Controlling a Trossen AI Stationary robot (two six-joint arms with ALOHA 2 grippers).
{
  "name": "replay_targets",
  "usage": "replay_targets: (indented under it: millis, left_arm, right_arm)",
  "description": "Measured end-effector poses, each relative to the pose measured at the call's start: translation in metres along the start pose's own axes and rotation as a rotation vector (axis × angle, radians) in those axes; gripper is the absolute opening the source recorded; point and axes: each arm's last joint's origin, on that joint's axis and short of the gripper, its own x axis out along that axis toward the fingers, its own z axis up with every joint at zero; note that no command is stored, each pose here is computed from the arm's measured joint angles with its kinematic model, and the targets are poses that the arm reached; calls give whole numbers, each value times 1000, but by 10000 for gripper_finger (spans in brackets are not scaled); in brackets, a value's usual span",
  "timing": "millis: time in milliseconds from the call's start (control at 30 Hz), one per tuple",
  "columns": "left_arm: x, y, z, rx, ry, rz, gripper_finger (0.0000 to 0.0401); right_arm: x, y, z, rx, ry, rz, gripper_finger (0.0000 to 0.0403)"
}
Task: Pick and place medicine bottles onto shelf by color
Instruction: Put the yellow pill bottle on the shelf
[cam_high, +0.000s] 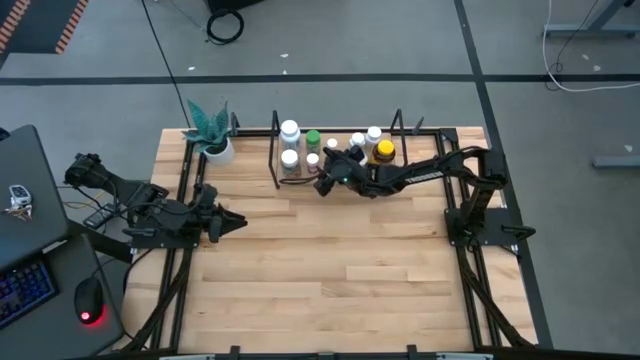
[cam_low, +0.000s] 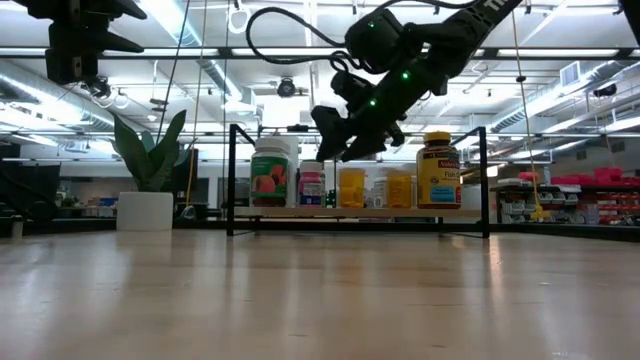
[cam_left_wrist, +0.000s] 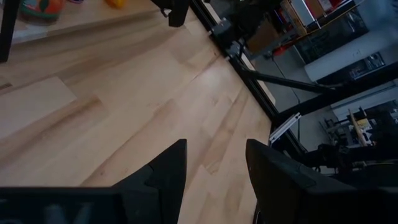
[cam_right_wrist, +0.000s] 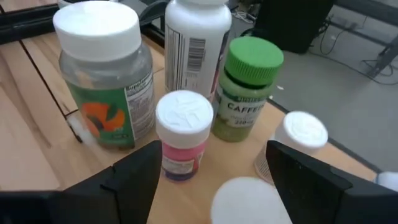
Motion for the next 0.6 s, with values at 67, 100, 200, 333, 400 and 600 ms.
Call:
replay_targets:
  millis: [67, 100, 200, 333, 400, 600]
  left_arm:
    - [0, 0, 0, -1, 2, -2, 172]
    - [0, 0, 0, -4, 3, -2, 172]
    - [0, 0, 0, -7, 3, -2, 172]
    - [0, 0, 0, -8, 3, -3, 172]
    - [0, 0, 0, -8, 4, -3, 172]
    - [0, 0, 0, -3, 4, -2, 172]
  right_arm:
    - [0, 0, 2, -11, -4, -1, 295]
    - [0, 0, 4, -20, -8, 0, 295]
    - [-2, 3, 10, -62, -25, 8, 295]
    - [-9, 15, 18, -114, -43, 82, 292]
    - [-14, 22, 20, -115, -42, 138, 289]
    - [-24, 33, 5, -84, 84, 194, 271]
